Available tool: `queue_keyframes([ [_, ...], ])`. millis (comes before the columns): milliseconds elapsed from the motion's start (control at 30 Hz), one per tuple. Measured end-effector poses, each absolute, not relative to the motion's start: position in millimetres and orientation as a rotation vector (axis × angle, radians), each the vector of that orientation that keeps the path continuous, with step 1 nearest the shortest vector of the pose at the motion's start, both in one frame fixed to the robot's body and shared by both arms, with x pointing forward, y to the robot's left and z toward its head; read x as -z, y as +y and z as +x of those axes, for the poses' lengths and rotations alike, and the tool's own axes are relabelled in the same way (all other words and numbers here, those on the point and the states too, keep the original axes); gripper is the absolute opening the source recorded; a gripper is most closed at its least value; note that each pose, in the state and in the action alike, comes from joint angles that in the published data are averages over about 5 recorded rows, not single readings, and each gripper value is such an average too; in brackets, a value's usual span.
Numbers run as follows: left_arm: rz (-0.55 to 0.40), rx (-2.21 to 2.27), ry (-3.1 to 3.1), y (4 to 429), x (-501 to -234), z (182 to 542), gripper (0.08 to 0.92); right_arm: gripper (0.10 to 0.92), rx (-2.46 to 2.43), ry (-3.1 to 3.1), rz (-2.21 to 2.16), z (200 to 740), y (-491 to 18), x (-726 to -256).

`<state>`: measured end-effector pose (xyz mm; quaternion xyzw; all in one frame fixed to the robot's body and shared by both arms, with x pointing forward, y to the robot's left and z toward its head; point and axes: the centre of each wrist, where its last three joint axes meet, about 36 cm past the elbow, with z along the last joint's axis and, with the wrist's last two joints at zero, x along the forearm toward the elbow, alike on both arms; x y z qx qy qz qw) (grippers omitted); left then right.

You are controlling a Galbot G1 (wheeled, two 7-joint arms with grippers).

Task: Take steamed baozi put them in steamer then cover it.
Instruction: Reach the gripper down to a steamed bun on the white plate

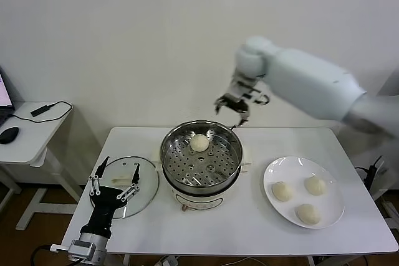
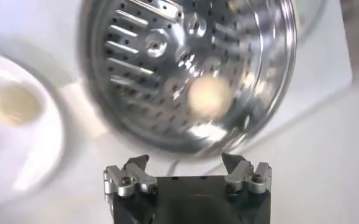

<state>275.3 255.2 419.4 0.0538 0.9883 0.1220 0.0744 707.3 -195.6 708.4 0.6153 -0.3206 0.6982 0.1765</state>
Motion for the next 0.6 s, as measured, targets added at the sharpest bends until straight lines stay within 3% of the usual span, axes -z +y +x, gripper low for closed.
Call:
queue_keyframes([
  [300,0.161,-0.358,2.97,252,-418,276,0.823,0.823,-1.579,-1.142,1.628,675,-311,-646],
  [600,0.148,-0.363,2.973,252,-418,276,0.823,0.823,-1.367,-1.219,1.563,636,-358,-566],
])
